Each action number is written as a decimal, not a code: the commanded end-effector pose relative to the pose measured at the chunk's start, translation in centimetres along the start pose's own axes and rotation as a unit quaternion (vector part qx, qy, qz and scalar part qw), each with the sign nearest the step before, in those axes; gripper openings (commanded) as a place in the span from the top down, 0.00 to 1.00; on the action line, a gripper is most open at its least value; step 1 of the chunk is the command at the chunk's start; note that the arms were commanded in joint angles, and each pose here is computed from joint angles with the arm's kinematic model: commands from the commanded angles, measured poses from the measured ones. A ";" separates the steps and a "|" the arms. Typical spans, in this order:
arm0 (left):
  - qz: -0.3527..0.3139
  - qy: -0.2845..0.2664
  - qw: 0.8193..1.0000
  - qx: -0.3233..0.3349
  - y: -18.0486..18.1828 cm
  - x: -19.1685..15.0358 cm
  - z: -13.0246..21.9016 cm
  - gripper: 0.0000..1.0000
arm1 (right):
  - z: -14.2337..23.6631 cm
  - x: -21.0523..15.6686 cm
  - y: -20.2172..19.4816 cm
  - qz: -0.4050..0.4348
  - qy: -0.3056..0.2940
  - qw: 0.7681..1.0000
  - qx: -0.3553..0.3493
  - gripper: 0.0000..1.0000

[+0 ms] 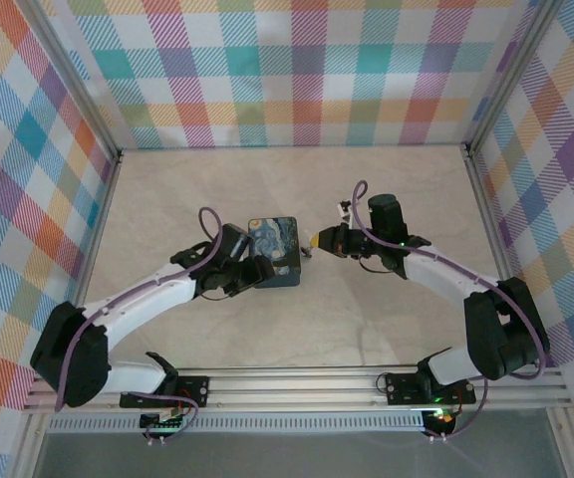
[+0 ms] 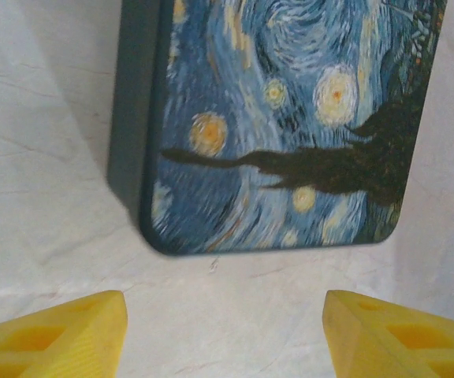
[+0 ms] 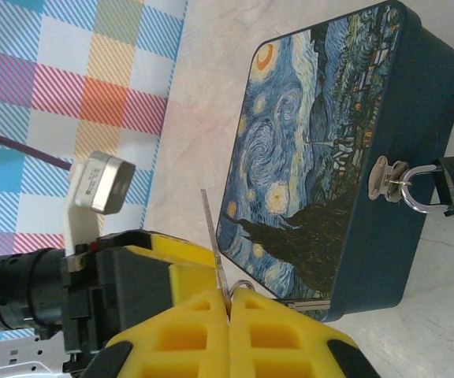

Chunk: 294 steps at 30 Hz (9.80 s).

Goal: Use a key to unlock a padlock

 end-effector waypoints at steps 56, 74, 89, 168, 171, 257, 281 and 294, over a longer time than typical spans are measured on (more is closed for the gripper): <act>0.059 -0.195 0.947 0.250 -6.5 3.3 -7.5 0.23 | 4.9 -1.6 -3.7 -0.001 -0.072 0.983 -0.169 1.00; 0.084 -0.220 0.923 0.305 -6.9 7.1 -13.4 0.27 | 6.4 -1.3 -4.7 -0.008 -0.082 0.979 -0.186 1.00; 0.071 -0.194 0.925 0.319 -4.9 7.9 -15.6 0.48 | 5.7 -1.0 -5.0 -0.016 -0.065 0.982 -0.175 1.00; 0.174 0.066 0.976 -0.111 0.8 5.4 3.6 0.83 | -9.0 -7.8 5.0 0.116 0.060 0.991 -0.028 1.00; 0.177 0.066 0.975 -0.115 0.8 5.3 3.7 0.83 | -9.2 -7.7 5.1 0.116 0.060 0.991 -0.025 1.00; 0.189 0.060 0.975 -0.101 2.3 5.2 4.1 0.86 | -11.4 -6.8 6.7 0.143 0.072 0.986 -0.043 1.00; 0.185 0.057 0.977 -0.089 2.5 5.5 4.6 0.86 | -11.1 -8.2 5.9 0.139 0.101 0.985 -0.031 1.00; 0.186 0.058 0.976 -0.098 2.3 5.4 4.8 0.87 | -11.7 -7.7 6.2 0.142 0.093 0.985 -0.029 1.00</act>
Point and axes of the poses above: each hand's point on the last joint's axis, 136 mm out from that joint toward the fingers, its own z axis back along the fingers, its own y axis along the line the jaws close on, x = y × z, the point moved 8 cm from there along z, back along the fingers, and after that the axes turned 8 degrees about -z, right-handed, at the moved point
